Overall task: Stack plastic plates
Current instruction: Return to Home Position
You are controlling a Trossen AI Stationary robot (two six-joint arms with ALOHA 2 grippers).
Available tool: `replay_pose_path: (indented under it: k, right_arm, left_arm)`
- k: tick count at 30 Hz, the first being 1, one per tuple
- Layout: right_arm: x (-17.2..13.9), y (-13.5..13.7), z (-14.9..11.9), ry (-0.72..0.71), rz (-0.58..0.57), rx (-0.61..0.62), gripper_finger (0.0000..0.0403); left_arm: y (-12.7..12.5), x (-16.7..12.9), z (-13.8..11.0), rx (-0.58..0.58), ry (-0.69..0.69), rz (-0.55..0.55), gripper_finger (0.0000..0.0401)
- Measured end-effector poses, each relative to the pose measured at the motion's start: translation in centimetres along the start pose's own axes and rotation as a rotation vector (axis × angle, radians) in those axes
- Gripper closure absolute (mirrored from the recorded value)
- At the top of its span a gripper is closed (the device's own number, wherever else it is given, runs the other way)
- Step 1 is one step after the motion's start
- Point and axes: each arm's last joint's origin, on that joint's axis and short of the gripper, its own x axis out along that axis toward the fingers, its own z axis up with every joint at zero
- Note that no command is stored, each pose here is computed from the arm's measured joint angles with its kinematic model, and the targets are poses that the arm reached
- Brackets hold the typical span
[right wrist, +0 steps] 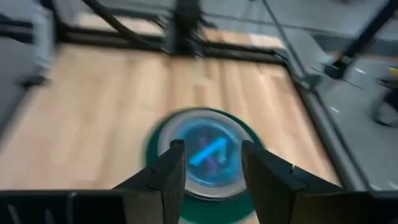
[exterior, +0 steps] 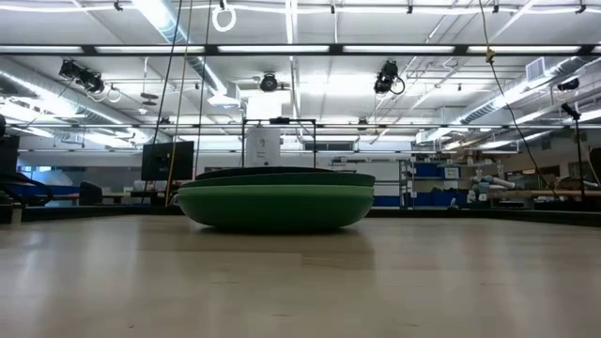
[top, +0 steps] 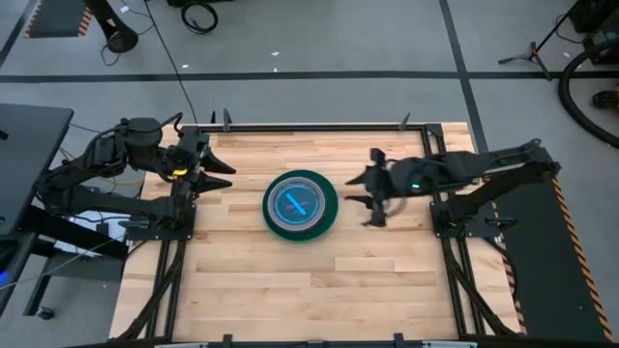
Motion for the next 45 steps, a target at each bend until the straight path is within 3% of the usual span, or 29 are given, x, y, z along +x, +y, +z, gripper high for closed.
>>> replay_pose_path:
  k: [9, 14, 17, 21, 29, 38, 41, 45]
  right_arm:
    - [-5.2, 1.7, 0.6, -0.171, 0.142, 0.035, 0.0289]
    - [-6.9, 1.6, 0.6, -0.242, 0.197, 0.011, 0.0354]
    - [-7.2, 1.4, 0.4, -0.395, 0.241, -0.014, 0.0394]
    - [-6.1, 0.7, -0.8, -0.580, 0.267, 0.056, 0.0390]
    - [-3.9, -2.2, -5.4, -0.598, 0.142, 0.195, 0.0396]
    - [-10.0, -5.2, -9.0, -0.625, -0.020, 0.274, 0.0399]
    - [-11.7, -5.3, -10.4, -0.606, -0.058, 0.306, 0.0399]
    - [-12.8, -5.4, -11.4, -0.639, -0.089, 0.337, 0.0399]
  left_arm:
    - [0.0, 0.0, 0.1, 0.085, -0.011, -0.002, 0.0223]
    - [-0.2, 0.1, 0.8, 0.173, -0.084, -0.005, 0.0223]
    - [-0.3, 0.2, 1.4, 0.269, -0.140, -0.010, 0.0223]
    - [-0.3, 0.7, 2.1, 0.328, -0.200, -0.016, 0.0223]
    - [0.6, 3.2, 2.3, 0.316, -0.156, 0.006, 0.0223]
    - [1.1, -0.2, 2.5, 0.375, -0.261, 0.088, 0.0223]
    - [1.7, -0.1, 0.6, 0.372, -0.291, 0.085, 0.0223]
    - [3.2, 1.4, -3.6, 0.329, -0.335, 0.069, 0.0223]
